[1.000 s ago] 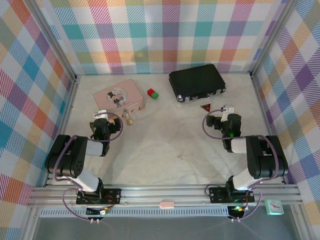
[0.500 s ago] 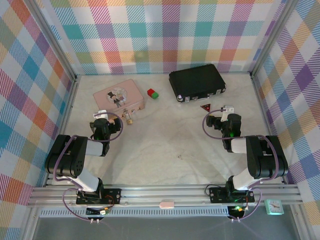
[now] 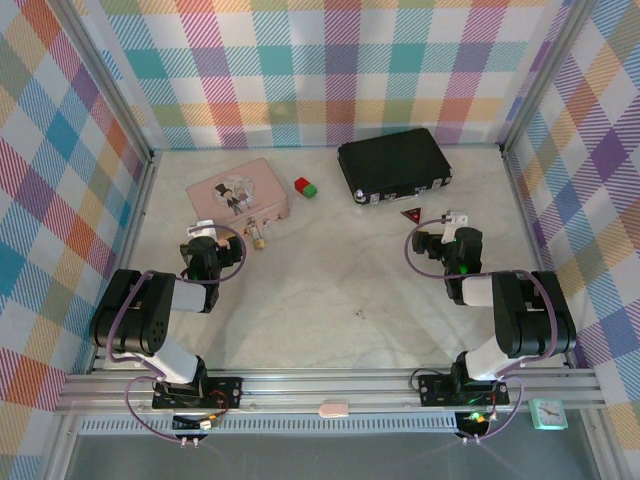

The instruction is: Unlock the padlock with the key

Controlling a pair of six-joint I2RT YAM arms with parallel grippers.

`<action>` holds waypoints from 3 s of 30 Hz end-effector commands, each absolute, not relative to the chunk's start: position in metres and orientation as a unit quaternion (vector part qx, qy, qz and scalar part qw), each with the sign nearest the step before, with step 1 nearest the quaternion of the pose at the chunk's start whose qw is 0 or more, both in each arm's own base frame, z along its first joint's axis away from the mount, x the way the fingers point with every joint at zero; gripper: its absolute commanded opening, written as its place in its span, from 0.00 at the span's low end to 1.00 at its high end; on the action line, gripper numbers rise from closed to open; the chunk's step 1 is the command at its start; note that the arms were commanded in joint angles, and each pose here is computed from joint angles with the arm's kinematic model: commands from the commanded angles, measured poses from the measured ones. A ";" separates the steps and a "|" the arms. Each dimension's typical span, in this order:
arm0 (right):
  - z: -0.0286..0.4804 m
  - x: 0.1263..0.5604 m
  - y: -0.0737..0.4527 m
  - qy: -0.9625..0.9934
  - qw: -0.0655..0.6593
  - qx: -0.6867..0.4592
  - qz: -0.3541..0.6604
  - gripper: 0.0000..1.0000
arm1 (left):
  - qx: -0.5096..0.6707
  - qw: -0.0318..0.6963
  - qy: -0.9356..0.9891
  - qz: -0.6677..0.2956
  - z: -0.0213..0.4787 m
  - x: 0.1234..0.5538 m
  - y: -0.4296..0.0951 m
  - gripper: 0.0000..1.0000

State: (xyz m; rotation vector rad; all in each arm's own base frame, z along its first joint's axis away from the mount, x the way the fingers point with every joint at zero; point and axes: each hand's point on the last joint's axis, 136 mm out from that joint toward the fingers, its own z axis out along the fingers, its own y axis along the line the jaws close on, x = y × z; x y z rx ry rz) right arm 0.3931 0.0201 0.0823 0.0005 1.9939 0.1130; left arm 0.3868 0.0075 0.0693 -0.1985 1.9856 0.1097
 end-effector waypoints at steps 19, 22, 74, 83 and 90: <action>0.151 0.328 0.182 0.918 0.341 -0.120 0.163 0.92 | -0.197 0.530 0.805 -0.179 0.166 0.361 -0.063 0.98; 0.131 0.295 0.211 0.938 0.263 -0.163 0.158 0.88 | -0.213 0.502 0.813 -0.204 0.142 0.351 -0.081 0.98; 0.108 0.232 0.279 0.957 0.108 -0.185 0.195 0.00 | -0.265 0.470 0.783 -0.310 0.185 0.343 -0.116 0.99; 0.200 0.299 0.304 0.878 0.247 -0.165 0.375 0.00 | -0.329 0.345 0.742 -0.472 0.198 0.365 -0.202 0.95; 0.250 0.338 0.312 0.799 0.345 -0.089 0.485 0.00 | -0.324 0.307 0.696 -0.562 0.223 0.377 -0.261 0.90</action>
